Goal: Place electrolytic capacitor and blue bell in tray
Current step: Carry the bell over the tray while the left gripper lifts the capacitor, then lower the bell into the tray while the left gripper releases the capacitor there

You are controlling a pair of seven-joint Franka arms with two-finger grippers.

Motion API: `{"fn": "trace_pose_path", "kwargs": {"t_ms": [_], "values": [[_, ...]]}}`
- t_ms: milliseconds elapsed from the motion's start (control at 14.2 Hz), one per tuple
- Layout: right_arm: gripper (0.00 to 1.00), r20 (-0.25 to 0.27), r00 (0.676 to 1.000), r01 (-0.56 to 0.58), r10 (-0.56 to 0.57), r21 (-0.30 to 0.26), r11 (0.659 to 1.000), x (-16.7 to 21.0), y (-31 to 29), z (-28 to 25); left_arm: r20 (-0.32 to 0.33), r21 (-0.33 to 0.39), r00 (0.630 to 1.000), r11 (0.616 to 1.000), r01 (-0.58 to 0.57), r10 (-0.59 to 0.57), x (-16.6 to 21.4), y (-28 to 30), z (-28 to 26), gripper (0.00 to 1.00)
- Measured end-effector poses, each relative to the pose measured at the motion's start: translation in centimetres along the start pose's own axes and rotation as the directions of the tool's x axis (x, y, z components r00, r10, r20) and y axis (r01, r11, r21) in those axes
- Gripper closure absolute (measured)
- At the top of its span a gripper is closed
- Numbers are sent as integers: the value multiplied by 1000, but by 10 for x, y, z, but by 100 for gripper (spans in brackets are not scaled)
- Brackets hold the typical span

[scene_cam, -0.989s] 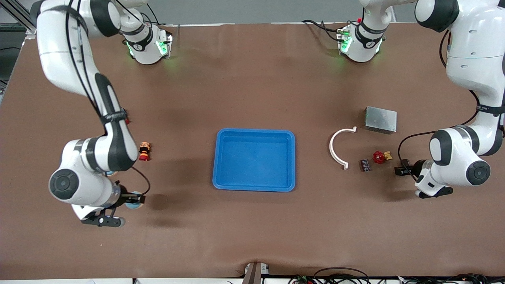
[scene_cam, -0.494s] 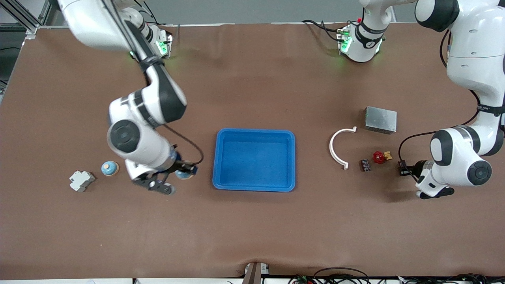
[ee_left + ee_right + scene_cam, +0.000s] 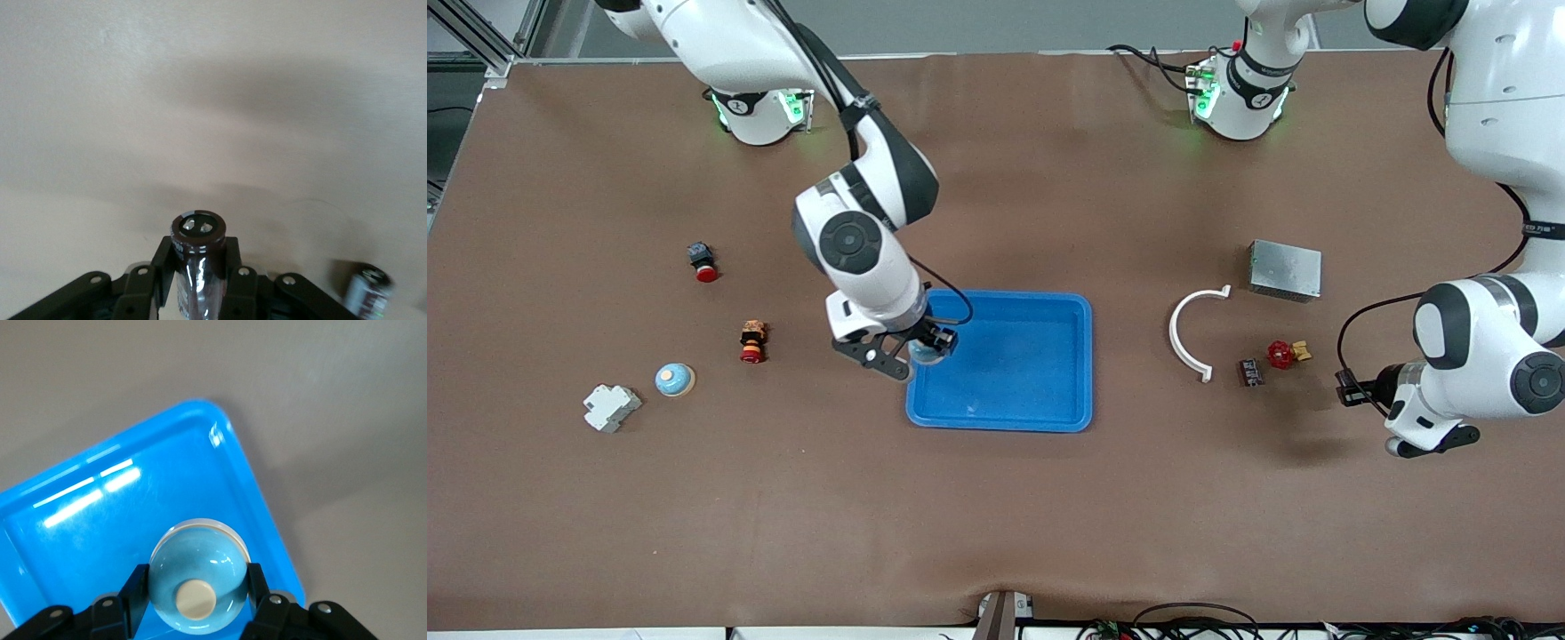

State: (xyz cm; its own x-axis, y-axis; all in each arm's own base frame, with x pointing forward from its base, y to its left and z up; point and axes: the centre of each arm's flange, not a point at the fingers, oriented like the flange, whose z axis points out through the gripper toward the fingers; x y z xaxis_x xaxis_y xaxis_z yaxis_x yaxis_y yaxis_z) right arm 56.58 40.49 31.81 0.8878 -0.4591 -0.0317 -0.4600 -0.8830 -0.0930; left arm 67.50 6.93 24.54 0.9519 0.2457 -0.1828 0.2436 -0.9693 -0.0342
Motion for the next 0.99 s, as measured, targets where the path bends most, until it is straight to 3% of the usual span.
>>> {"fn": "trace_pose_path", "kwargs": {"t_ms": [494,706,989], "values": [[37,-17,1000,-12,13,27,1000,-51,-4,47,65,-27,977,978,205,-202,-45,122,-60,66],[37,-21,1000,-3,3,-6,1000,-62,3,70,74,-38,952,953,299,-296,-65,173,-68,66],[37,-70,998,-6,4,-35,999,-68,7,101,67,-25,921,923,385,-383,-94,247,-67,66]]}}
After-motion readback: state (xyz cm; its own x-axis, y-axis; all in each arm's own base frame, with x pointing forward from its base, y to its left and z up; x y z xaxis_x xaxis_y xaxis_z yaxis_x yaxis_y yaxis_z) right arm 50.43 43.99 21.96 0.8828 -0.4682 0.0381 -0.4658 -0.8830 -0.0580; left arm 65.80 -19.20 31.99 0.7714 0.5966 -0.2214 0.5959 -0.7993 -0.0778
